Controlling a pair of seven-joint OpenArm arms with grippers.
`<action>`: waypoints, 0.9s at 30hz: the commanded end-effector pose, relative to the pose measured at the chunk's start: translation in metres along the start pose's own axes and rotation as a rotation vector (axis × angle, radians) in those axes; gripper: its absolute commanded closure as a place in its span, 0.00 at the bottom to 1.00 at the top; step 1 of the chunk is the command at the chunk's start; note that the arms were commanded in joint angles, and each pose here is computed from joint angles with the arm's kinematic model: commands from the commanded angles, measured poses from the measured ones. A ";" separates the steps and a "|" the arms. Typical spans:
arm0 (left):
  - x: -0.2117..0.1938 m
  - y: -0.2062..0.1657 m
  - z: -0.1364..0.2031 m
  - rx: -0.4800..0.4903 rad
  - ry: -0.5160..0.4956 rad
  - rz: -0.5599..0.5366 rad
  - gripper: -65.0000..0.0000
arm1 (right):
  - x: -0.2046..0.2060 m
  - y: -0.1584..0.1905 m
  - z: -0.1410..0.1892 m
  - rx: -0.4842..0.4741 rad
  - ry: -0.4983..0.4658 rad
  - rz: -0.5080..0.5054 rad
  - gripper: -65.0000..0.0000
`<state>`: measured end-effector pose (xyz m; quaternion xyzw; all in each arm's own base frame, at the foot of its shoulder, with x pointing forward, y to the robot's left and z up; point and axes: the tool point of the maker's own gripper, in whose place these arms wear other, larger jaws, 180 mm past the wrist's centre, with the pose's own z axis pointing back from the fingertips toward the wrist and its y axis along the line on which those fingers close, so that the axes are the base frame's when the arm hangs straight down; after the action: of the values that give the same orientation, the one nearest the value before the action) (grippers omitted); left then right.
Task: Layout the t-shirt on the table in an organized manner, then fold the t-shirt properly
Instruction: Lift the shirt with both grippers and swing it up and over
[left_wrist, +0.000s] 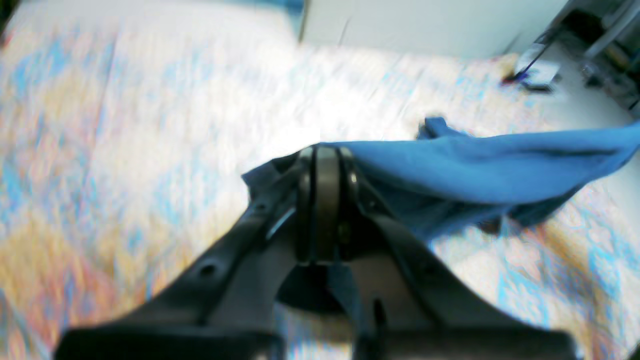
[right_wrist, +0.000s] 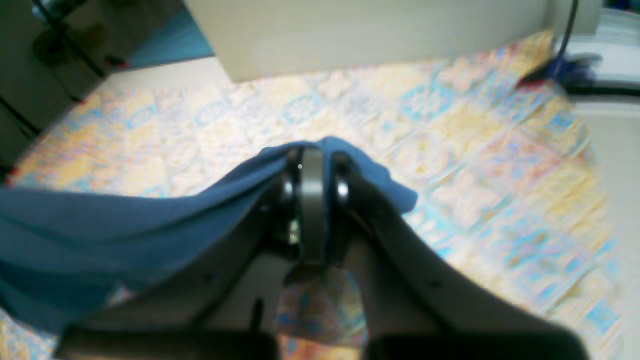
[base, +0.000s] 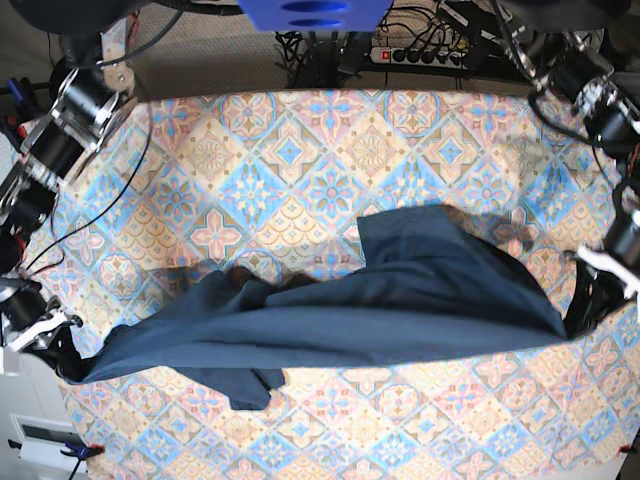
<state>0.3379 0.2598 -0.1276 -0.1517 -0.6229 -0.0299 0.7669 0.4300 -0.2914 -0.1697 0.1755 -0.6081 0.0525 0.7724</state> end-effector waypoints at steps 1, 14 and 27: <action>0.024 -0.006 -0.009 -0.020 -0.067 -0.029 1.00 | 0.046 0.007 -0.002 0.036 -0.107 0.046 0.99; 0.194 0.002 -0.130 -0.162 -0.240 0.126 1.00 | 0.192 0.028 -0.064 0.135 -0.219 0.075 0.99; 0.231 -0.026 -0.129 -0.230 -0.213 0.038 1.00 | 0.207 0.014 -0.031 0.149 -0.265 0.064 0.99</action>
<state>0.5114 0.2271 0.0531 -0.2569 -0.6665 -0.0687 0.6965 0.5104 -0.2932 0.0087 0.2217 -0.6895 0.0929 0.6833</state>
